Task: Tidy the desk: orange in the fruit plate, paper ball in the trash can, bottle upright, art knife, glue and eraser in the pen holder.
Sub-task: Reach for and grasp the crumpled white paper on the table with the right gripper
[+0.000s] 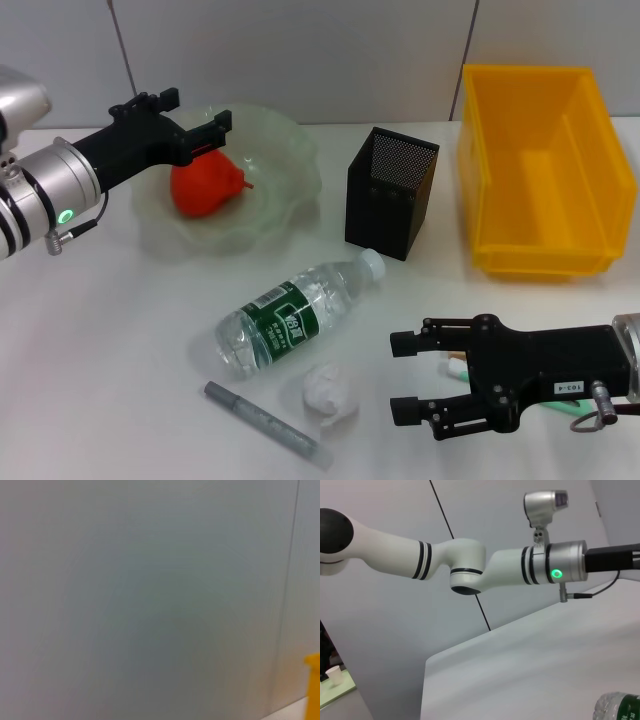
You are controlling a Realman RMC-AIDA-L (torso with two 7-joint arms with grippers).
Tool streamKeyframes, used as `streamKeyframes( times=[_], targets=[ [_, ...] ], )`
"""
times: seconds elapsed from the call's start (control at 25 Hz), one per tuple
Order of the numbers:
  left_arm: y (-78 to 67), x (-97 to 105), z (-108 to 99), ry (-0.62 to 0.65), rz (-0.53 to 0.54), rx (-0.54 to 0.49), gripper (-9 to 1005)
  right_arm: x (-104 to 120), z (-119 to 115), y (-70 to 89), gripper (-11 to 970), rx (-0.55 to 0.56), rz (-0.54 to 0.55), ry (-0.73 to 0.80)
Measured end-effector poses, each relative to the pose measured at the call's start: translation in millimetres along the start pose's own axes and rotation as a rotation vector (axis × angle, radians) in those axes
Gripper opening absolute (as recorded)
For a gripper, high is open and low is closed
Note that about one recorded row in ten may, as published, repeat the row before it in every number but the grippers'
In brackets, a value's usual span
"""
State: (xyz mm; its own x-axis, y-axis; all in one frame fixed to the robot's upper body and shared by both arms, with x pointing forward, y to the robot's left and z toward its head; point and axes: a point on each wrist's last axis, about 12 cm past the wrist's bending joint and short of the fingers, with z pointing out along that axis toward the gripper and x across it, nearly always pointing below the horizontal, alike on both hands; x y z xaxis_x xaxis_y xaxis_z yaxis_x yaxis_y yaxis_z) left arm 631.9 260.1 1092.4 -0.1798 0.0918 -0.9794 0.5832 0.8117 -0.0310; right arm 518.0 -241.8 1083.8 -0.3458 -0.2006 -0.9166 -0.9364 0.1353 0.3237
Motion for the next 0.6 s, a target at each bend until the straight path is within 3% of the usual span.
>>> streamKeyframes(
  times=[0.04,0.08,0.12,0.2,0.24,0.32,0.44,0.52,0.6],
  targets=[
    [0.0,0.0,0.0,0.000,0.000,0.000,678,0.0,0.0,0.0,814,0.000,0.000,0.000],
    [-2.9,-4.3,-6.2,-0.033,-0.046,0.067,697,0.2,-0.2,0.1,814,0.000,0.000,0.000],
    [-4.9,-9.7,-13.3,-0.062,-0.063,0.132,844,0.2,-0.8,0.3,814,0.000,0.001,-0.001],
    [-9.4,-16.9,-25.9,-0.094,-0.081,0.241,844,-0.7,-3.4,0.7,814,0.002,0.006,-0.012],
    [-9.4,-16.9,-25.9,-0.094,-0.081,0.241,844,-1.0,-3.8,0.6,814,0.003,0.006,-0.015],
    [-17.2,-22.6,-53.2,-0.079,-0.082,0.439,844,-1.3,-4.3,0.5,814,0.005,0.006,-0.017],
    [-20.1,-21.2,-63.4,-0.048,-0.078,0.507,844,-1.0,-5.0,0.7,814,0.006,0.006,-0.018],
    [-26.9,-7.9,-85.1,0.029,-0.071,0.624,844,-0.9,-5.4,0.7,814,0.007,0.007,-0.017],
    [-30.4,-0.7,-94.0,0.047,-0.053,0.663,844,-0.1,-6.8,0.8,814,0.009,0.010,-0.014]
  ],
)
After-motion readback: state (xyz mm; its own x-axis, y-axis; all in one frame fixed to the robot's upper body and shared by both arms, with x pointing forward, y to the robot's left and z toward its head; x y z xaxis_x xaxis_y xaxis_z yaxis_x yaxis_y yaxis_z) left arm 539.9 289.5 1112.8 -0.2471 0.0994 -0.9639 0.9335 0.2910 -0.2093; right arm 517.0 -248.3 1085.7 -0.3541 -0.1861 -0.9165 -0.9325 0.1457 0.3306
